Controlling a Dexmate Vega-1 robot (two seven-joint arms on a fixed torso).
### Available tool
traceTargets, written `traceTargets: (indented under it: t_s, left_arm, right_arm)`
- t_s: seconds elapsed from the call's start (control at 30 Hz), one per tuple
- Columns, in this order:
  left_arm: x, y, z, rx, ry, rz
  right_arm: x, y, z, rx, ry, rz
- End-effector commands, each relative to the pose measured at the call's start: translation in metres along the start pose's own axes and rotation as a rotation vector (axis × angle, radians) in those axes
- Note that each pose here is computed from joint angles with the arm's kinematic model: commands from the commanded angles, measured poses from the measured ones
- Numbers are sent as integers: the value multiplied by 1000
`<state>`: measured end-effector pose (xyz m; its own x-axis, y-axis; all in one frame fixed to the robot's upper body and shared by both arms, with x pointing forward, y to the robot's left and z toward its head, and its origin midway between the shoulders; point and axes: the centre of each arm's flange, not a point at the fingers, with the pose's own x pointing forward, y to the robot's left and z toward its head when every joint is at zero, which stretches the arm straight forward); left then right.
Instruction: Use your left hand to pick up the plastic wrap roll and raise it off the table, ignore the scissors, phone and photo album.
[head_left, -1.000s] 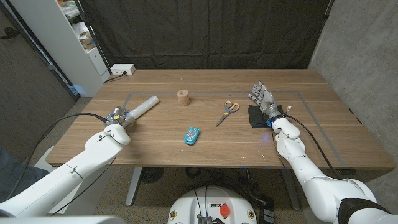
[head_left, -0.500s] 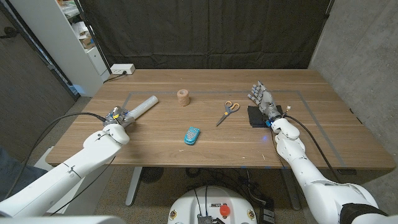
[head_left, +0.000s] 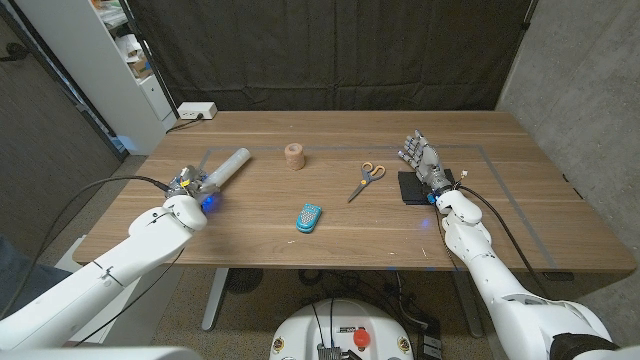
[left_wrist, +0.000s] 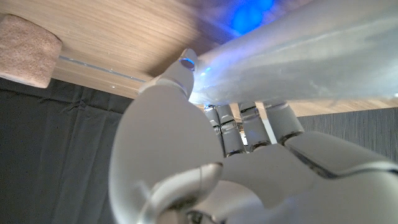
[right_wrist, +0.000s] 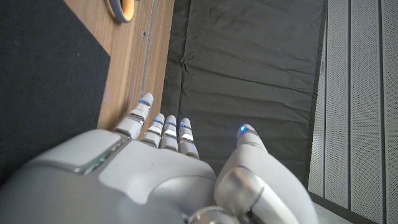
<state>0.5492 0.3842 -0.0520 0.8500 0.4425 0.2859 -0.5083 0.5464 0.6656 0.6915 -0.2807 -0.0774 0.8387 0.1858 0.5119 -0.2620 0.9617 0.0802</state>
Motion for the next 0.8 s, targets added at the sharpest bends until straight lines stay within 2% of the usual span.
traceTargets:
  t_s: [0.03, 0.8]
  left_arm:
    - [-7, 13, 6, -1, -24, 28]
    - [-4, 16, 9, -7, -32, 18]
  right_arm:
    - [-1, 2, 10, -10, -26, 7]
    - [-4, 10, 35, -33, -95, 34]
